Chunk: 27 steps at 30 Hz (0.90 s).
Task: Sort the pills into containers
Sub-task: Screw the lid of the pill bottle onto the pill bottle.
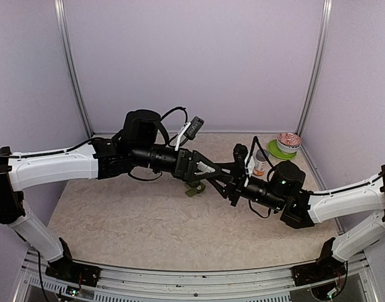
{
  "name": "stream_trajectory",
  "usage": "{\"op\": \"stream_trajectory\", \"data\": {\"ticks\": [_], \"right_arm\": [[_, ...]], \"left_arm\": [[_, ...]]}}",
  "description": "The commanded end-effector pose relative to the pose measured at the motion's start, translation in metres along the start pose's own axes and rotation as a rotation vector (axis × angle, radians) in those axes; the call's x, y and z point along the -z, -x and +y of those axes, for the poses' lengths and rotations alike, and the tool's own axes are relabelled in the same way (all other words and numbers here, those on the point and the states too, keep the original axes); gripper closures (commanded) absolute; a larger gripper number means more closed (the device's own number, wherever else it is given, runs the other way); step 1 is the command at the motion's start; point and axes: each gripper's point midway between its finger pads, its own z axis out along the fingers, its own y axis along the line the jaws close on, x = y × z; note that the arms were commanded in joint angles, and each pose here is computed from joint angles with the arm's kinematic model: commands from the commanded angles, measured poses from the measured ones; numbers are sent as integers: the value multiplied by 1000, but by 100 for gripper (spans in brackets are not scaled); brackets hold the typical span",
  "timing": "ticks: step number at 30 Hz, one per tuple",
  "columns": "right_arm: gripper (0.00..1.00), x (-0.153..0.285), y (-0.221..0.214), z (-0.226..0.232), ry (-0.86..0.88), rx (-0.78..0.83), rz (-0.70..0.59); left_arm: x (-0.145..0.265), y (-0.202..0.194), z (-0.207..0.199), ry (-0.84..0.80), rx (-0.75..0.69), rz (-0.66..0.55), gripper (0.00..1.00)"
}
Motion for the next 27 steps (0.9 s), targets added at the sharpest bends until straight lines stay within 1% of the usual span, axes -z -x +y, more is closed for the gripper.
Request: {"op": "stream_trajectory", "data": {"ticks": [1, 9, 12, 15, 21, 27], "right_arm": [[73, -11, -12, 5, -1, 14, 53], [73, -18, -19, 16, 39, 17, 70], [73, -11, -8, 15, 30, 28, 25], [73, -3, 1, 15, 26, 56, -8], [72, 13, 10, 19, 40, 128, -43], [72, 30, 29, 31, 114, 153, -105]], "left_arm": [[-1, 10, -11, -37, -33, -29, 1], [4, 15, -12, -22, -48, -46, 1], [10, 18, -6, 25, -51, -61, 1], [17, 19, -3, 33, -47, -67, 1], [35, 21, -9, -21, -53, -67, 1], [42, 12, -17, -113, -81, -30, 6]]}}
